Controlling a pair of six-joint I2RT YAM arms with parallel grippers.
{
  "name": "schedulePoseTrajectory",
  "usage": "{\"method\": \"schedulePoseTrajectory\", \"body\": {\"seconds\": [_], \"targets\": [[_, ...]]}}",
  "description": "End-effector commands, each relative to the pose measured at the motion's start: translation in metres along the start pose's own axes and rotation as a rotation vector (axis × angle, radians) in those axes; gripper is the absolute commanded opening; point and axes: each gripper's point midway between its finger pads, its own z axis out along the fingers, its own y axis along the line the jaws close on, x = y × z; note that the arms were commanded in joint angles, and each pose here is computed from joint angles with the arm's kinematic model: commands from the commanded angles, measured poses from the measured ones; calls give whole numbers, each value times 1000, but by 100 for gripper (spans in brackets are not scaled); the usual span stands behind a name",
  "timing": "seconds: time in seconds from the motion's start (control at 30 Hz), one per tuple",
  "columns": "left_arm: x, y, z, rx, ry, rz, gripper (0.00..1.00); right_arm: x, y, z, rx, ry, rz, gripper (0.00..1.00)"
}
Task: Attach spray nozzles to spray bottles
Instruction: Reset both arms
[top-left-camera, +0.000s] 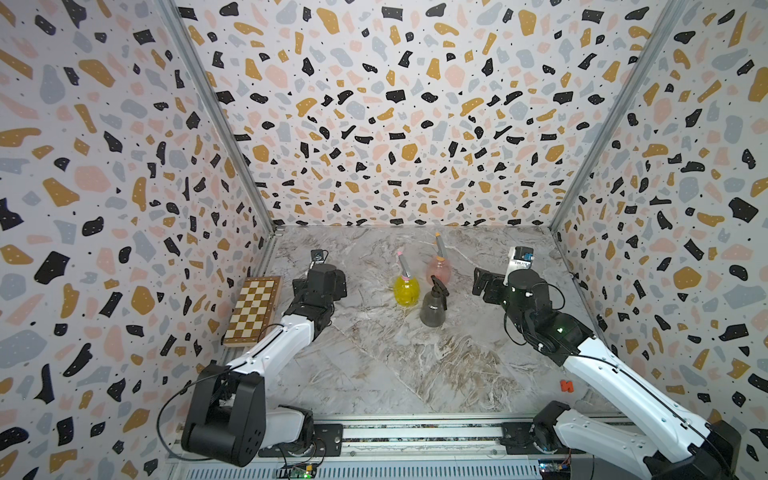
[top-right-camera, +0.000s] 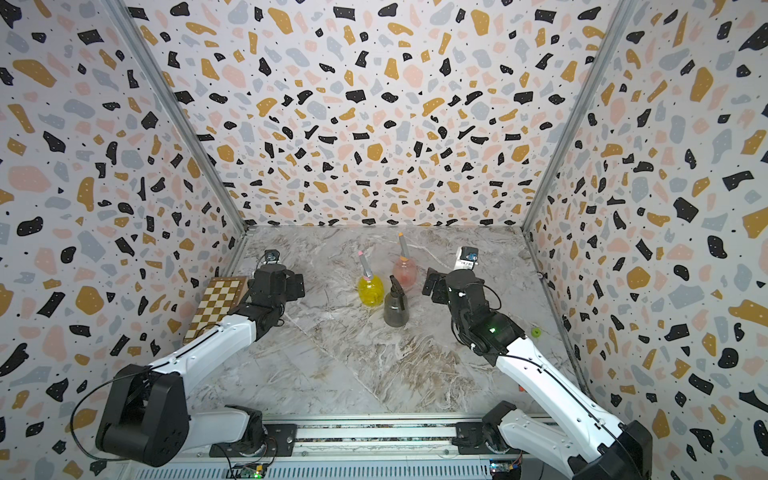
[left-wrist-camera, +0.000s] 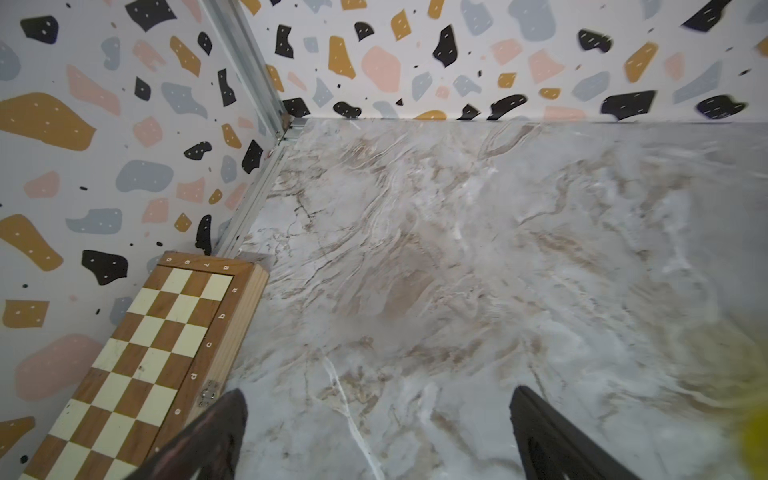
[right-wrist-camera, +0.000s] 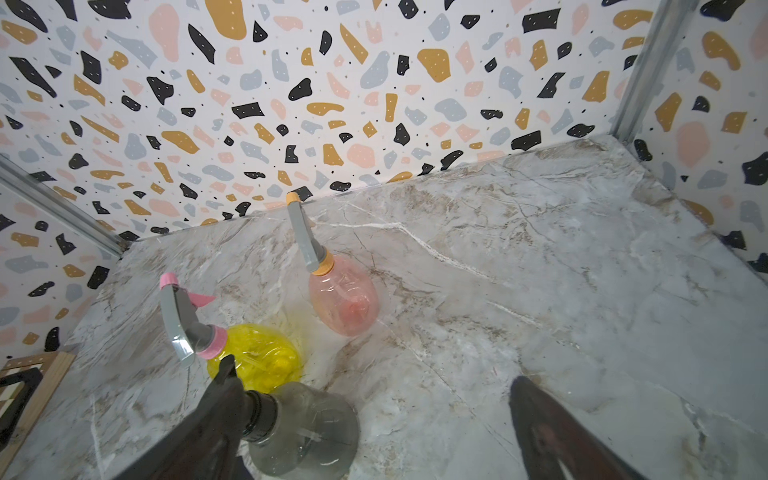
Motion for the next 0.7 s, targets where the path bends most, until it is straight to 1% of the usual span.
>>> {"method": "schedulePoseTrajectory", "body": {"seconds": [0.0,0.07,0.1,0.13,0.2,0.3,0.37,0.43,0.5,0.53,0.6,0.67], "targets": [[-7,12,16,-17,-96,1,99,-3,-2,-1,-9,-18,16,96],[-10,8,19,18,-88,22,99,-6,-6,-1,9,-32,20,99],[-13,8,20,18,-102,34,99,-7,-9,0,22,-38,18,99],[-10,8,22,14,-86,39,99,-6,-12,1,33,-37,14,100],[-5,18,23,-45,-35,28,99,-6,-19,2,54,-39,16,100],[1,34,23,-137,8,-5,99,-4,-25,6,64,-34,27,100],[0,29,26,-114,19,4,99,-2,-25,9,48,-27,34,99],[6,29,30,-124,66,29,99,-1,-24,11,41,-18,29,100],[21,44,31,-217,122,27,99,0,-25,12,51,-12,18,100],[26,42,32,-204,120,37,99,0,-27,12,58,-13,17,100],[26,30,32,-120,37,54,99,0,-27,10,50,-26,16,100],[32,25,34,-73,26,48,99,-3,-27,8,37,-54,21,100]]}}
